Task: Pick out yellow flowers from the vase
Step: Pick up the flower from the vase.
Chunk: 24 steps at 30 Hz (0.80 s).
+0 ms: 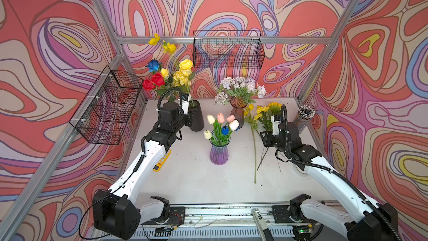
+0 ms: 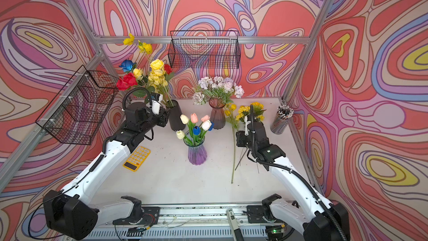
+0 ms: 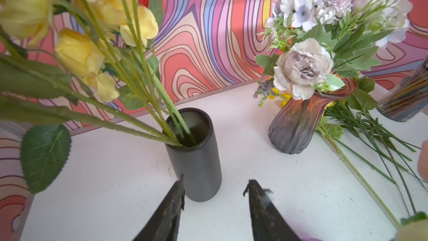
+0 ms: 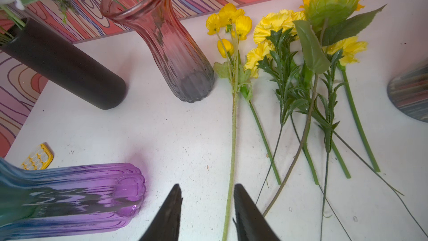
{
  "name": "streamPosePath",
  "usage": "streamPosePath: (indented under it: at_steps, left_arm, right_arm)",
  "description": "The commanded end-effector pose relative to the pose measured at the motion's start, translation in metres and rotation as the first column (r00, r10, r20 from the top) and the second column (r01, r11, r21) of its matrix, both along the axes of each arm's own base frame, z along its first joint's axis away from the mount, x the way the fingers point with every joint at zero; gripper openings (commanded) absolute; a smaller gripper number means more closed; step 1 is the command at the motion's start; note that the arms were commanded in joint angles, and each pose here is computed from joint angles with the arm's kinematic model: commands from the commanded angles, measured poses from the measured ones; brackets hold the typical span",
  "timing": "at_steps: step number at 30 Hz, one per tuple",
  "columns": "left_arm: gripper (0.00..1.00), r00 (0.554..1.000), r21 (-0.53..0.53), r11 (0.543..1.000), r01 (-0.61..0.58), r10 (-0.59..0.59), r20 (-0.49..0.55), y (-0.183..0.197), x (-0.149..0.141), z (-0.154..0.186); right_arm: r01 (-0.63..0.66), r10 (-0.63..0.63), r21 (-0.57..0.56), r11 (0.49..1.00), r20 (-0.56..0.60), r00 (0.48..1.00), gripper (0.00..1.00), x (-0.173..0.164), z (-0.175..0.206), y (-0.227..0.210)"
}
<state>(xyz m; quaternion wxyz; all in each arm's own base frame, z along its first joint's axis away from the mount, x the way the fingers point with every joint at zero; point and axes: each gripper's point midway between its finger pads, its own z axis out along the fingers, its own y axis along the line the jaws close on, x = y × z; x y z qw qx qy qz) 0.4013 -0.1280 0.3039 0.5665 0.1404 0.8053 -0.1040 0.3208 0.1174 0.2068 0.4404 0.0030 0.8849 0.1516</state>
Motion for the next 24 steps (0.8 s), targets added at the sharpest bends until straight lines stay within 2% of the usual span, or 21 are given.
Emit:
streamPosePath:
  at_steps: [1,8,14,20,24]
  left_arm:
    - [0.48,0.998,-0.047,0.999,0.024,-0.021,0.056,-0.006,0.009,0.023]
    - [0.58,0.999,-0.077,0.997,-0.013,0.017,0.042,-0.008,0.030,0.016]
    - [0.59,0.993,-0.076,0.993,-0.093,0.098,0.064,0.002,0.047,0.017]
    - [0.58,0.979,-0.042,0.982,-0.186,0.189,0.076,0.019,0.051,0.018]
    - [0.55,0.985,-0.032,0.987,-0.155,0.157,0.075,0.015,0.046,0.020]
  right_arm:
    - [-0.005,0.004,0.028,1.000,0.055,0.998,0.39,0.003,0.020,0.002]
    - [-0.011,0.008,0.039,0.999,0.069,0.998,0.39,0.004,0.025,0.004]
    - [-0.014,0.010,0.052,0.999,0.069,0.998,0.39,0.003,0.024,0.005]
    - [-0.013,0.009,0.054,0.998,0.076,0.997,0.39,0.002,0.026,0.004]
    - [-0.016,0.012,0.054,0.998,0.077,0.997,0.39,0.003,0.026,0.005]
